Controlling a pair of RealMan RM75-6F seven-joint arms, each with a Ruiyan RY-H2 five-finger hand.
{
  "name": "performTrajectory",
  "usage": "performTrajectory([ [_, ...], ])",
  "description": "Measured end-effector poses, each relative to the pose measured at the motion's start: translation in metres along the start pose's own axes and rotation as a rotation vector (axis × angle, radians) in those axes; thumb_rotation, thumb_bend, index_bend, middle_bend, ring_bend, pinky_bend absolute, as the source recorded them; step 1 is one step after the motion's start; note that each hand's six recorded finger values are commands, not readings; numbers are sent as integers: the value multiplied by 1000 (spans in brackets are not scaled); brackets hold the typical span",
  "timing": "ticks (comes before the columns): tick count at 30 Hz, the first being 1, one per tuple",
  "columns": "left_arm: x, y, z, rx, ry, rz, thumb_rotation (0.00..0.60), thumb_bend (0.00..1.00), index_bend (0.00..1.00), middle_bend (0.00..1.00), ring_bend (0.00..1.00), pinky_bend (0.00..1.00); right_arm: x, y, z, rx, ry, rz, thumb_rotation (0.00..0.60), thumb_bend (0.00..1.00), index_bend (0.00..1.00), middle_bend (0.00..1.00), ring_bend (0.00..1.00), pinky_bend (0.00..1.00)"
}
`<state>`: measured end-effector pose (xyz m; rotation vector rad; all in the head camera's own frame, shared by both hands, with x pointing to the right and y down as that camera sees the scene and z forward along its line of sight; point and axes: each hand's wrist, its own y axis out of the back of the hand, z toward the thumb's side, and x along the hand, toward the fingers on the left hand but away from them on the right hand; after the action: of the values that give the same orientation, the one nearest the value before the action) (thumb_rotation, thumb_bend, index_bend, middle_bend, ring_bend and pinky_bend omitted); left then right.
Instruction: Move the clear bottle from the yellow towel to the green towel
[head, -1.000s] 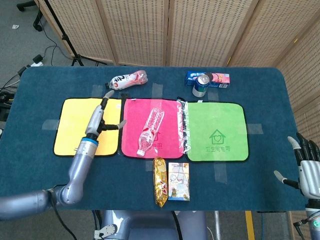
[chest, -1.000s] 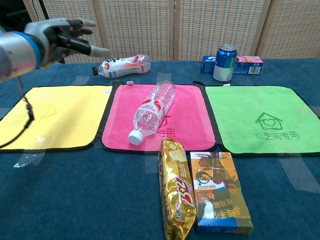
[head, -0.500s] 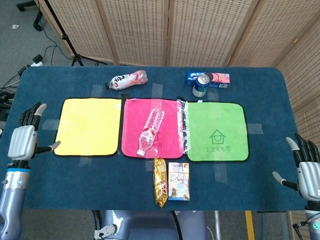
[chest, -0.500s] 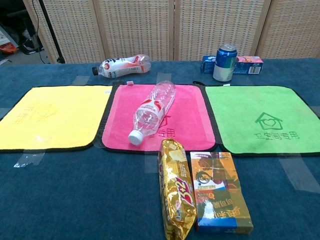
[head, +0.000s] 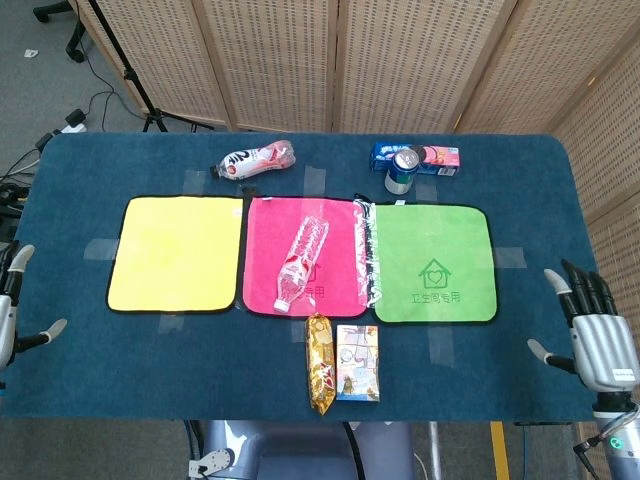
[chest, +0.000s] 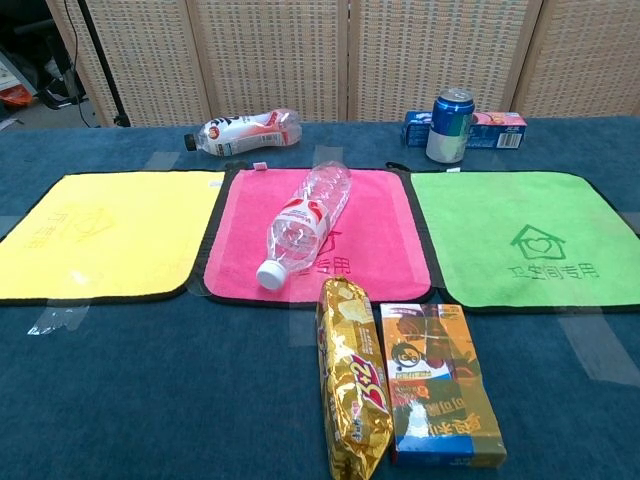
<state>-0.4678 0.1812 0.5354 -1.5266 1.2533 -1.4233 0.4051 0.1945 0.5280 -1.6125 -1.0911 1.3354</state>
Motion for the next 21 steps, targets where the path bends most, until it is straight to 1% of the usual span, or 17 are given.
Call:
performTrajectory([
  [2, -2, 4, -1, -5, -4, 5, 600, 40, 0, 0, 0, 0, -9, -2, 15, -7, 46, 46, 600, 184, 48, 0, 0, 0],
  [5, -3, 8, -1, -11, -10, 11, 600, 45, 0, 0, 0, 0, -24, -5, 39, -5, 121, 120, 600, 256, 48, 0, 0, 0],
  [8, -4, 10, -1, -10, -13, 16, 600, 47, 0, 0, 0, 0, -39, -11, 65, 14, 199, 193, 600, 378, 47, 0, 0, 0],
  [11, -4, 11, -2, -12, -13, 12, 600, 48, 0, 0, 0, 0, -59, -19, 94, 47, 285, 257, 600, 461, 47, 0, 0, 0],
  [14, -3, 10, -3, -13, -11, 6, 600, 50, 0, 0, 0, 0, -81, -31, 127, 83, 371, 317, 600, 649, 50, 0, 0, 0],
  [16, -2, 9, -4, -13, -9, 1, 600, 52, 0, 0, 0, 0, -97, -40, 151, 97, 421, 354, 600, 820, 59, 0, 0, 0],
  [18, -1, 8, -4, -14, -7, -5, 600, 54, 0, 0, 0, 0, -110, -48, 175, 108, 463, 371, 600, 948, 66, 0, 0, 0],
  [19, 0, 8, -5, -16, -5, -9, 600, 54, 0, 0, 0, 0, -121, -54, 195, 116, 496, 379, 600, 989, 70, 0, 0, 0],
  [21, 1, 8, -6, -22, 1, -9, 600, 54, 0, 0, 0, 0, -131, -60, 216, 126, 527, 383, 600, 1000, 80, 0, 0, 0],
])
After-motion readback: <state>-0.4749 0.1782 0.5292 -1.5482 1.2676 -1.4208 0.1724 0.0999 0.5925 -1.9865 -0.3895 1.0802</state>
